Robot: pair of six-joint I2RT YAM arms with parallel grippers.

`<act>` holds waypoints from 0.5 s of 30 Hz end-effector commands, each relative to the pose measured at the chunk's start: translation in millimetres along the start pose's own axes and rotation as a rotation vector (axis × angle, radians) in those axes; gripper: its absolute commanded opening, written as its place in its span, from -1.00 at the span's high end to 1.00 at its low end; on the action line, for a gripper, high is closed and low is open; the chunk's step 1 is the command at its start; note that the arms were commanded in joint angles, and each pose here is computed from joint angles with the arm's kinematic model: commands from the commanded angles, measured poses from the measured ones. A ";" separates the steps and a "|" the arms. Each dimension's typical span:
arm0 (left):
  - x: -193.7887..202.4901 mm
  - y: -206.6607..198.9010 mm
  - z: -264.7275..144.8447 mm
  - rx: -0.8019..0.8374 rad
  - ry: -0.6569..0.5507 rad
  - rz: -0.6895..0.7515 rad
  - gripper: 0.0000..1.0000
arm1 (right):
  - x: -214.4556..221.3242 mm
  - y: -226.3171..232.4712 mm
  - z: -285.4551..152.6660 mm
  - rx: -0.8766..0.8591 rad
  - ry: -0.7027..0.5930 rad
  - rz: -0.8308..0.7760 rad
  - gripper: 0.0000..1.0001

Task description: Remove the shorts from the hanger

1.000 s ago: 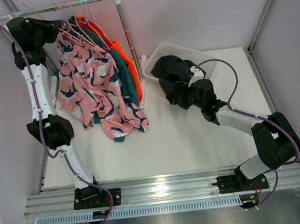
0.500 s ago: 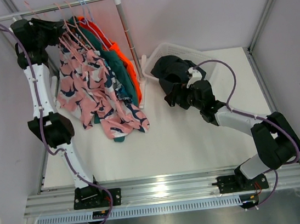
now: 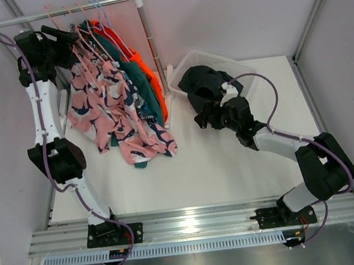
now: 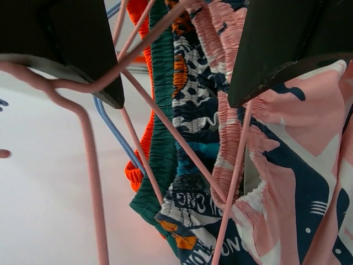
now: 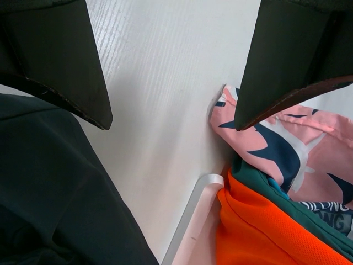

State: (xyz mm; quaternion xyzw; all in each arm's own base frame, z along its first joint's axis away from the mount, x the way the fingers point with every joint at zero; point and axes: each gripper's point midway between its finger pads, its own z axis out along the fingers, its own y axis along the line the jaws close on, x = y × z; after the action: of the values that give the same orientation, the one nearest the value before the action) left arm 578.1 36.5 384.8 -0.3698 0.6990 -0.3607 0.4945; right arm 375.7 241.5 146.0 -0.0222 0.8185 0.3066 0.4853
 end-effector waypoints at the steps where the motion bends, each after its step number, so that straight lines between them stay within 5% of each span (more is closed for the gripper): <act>1: -14.3 -38.3 -44.1 0.058 -0.058 0.066 -0.65 | -18.5 12.7 -9.2 -0.034 -0.061 -0.005 -0.99; 5: -10.0 -35.0 -49.9 0.039 -0.037 0.071 -0.56 | -22.5 15.4 -18.4 -0.039 -0.076 -0.011 -0.99; 7: -7.9 -32.1 -52.6 0.022 -0.035 0.073 -0.02 | -20.0 14.0 -21.0 -0.035 -0.071 -0.010 -0.99; 8: -8.4 -36.6 -57.5 0.031 -0.041 0.075 0.52 | -21.0 14.8 -23.2 -0.037 -0.075 -0.009 -0.99; 15: 1.2 -29.6 -51.1 0.021 -0.008 0.088 0.96 | -24.3 17.8 -33.1 -0.043 -0.086 -0.007 -0.99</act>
State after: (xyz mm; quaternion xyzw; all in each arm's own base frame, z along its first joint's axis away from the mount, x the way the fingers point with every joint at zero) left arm 542.4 35.3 411.3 -0.3556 0.7068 -0.3418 0.5070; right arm 359.8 233.0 169.2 -0.0234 0.8033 0.3159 0.5043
